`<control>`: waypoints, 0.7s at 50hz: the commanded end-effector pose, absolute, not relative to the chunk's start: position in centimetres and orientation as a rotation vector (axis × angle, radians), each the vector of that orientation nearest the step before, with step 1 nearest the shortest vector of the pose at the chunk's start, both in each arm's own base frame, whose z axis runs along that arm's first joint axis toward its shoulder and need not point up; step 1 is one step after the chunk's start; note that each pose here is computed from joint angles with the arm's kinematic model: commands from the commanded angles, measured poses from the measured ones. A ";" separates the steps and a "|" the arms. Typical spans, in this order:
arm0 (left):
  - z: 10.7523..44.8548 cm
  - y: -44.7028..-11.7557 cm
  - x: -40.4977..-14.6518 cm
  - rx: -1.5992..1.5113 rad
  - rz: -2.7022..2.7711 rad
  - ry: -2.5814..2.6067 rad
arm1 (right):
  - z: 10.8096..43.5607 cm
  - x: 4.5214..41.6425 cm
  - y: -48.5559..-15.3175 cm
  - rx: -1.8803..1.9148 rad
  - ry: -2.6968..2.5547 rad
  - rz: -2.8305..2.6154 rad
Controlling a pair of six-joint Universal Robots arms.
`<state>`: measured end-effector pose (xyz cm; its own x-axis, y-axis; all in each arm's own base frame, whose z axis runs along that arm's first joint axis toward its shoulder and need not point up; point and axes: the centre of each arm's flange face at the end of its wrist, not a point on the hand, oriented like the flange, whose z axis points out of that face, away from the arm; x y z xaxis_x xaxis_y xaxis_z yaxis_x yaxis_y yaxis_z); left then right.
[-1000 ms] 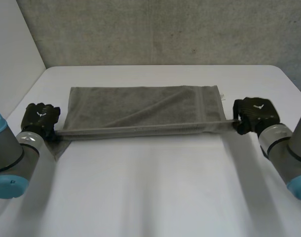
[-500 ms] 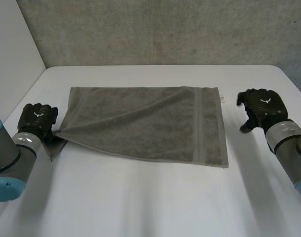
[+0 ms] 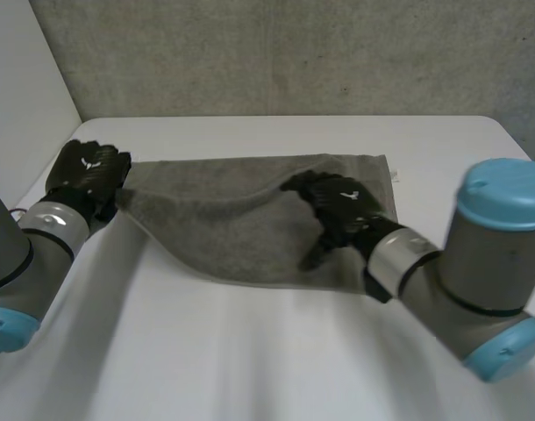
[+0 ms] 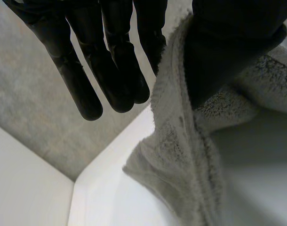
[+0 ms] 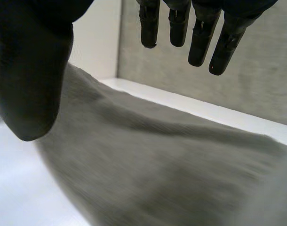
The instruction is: Fold the laundry
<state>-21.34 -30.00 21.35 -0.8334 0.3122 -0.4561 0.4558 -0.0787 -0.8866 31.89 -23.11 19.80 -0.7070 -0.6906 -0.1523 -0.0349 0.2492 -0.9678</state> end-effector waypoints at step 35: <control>27.4 -34.3 -21.1 0.499 -2.229 2.234 | 10.9 38.2 -23.2 -0.538 2.146 -1.487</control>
<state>-21.76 -33.39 27.44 -0.9314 0.2900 -0.2199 0.2195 -0.0345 -0.9750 39.06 -22.10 11.19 -0.7864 -0.5921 -0.1761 -0.0460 0.3405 -0.9391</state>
